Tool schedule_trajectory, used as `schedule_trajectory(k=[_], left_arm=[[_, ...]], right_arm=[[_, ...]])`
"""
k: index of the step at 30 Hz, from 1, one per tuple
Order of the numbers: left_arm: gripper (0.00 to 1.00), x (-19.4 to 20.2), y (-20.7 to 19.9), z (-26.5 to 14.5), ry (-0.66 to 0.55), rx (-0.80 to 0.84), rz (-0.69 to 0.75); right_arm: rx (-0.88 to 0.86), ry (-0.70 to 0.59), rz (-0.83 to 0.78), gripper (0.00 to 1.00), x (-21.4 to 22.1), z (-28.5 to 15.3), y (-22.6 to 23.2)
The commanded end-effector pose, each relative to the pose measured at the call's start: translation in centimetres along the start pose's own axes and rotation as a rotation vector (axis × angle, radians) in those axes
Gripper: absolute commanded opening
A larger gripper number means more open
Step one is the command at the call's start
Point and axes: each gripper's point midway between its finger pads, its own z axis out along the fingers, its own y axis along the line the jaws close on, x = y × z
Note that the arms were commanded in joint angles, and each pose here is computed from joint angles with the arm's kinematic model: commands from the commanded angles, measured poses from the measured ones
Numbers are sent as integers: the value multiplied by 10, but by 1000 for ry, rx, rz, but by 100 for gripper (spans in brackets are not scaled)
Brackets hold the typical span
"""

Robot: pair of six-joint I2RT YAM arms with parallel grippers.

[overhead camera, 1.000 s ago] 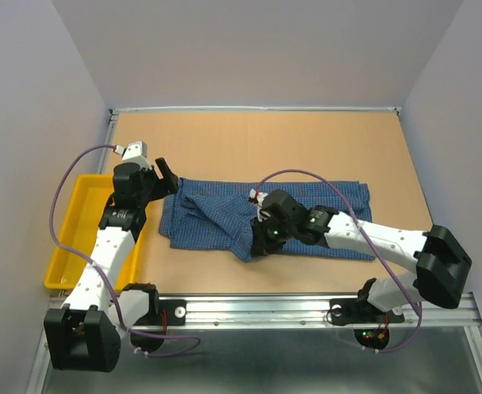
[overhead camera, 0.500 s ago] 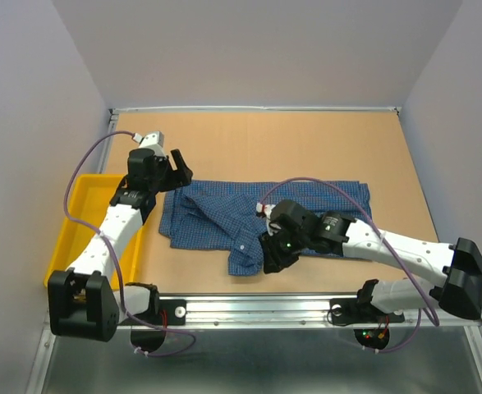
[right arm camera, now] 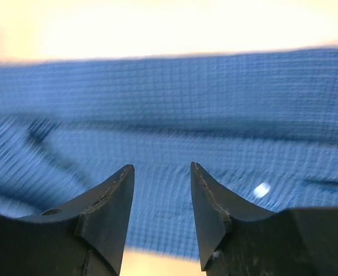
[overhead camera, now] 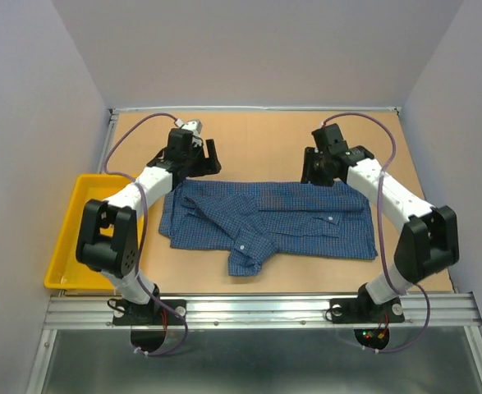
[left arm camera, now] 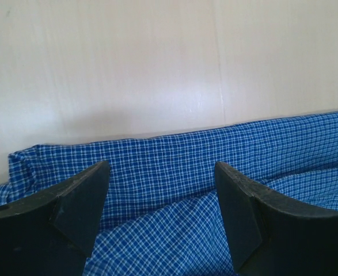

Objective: Fold and stack the long sleeve shirts
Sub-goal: Fold the shirt

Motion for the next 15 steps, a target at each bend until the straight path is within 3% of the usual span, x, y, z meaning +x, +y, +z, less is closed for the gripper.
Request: schedule_trajectory(k=[1, 8, 15], left_arm=[[84, 0, -4, 19, 49, 15, -22], [83, 25, 8, 45, 154, -27, -40], [83, 53, 23, 47, 204, -84, -85]], right_arm=[[72, -30, 8, 48, -36, 23, -19], [146, 25, 17, 43, -38, 91, -30], [98, 125, 4, 36, -6, 100, -28]])
